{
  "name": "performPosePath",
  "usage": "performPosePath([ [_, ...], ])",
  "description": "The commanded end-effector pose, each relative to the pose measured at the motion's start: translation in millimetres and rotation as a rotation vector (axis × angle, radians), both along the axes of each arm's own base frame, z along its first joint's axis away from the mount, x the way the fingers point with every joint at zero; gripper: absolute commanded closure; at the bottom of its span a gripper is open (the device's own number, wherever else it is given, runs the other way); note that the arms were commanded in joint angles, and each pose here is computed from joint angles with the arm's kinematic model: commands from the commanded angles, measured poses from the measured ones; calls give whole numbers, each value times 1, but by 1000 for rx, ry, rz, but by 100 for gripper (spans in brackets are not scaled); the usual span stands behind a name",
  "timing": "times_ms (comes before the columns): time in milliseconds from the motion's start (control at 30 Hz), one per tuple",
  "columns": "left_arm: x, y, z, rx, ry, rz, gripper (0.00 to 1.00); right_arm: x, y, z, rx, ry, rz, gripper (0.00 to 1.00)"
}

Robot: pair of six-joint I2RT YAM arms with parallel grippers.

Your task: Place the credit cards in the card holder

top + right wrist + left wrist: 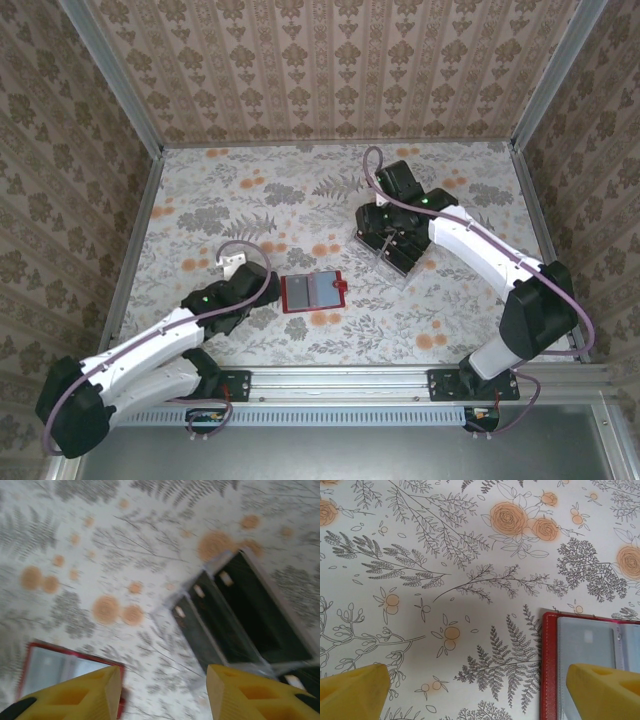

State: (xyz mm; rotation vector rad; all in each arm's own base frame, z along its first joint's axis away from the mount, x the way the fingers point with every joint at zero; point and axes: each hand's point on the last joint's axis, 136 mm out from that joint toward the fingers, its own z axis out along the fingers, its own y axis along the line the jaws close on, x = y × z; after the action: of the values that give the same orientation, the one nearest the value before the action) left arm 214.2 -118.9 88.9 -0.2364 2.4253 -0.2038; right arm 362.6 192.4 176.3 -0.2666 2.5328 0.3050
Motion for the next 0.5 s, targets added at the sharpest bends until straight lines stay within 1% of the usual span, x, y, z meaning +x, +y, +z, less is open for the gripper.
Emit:
performPosePath([
  [0, 2, -6, 6, 0, 12, -49, 0, -19, -38, -20, -222, 71, 0, 50],
  [267, 6, -8, 4, -8, 27, -59, 0, -44, -64, -57, -324, 154, -29, 52],
  [467, 7, -10, 3, -14, 33, -59, 0, -50, -71, -73, -359, 179, -42, 54],
])
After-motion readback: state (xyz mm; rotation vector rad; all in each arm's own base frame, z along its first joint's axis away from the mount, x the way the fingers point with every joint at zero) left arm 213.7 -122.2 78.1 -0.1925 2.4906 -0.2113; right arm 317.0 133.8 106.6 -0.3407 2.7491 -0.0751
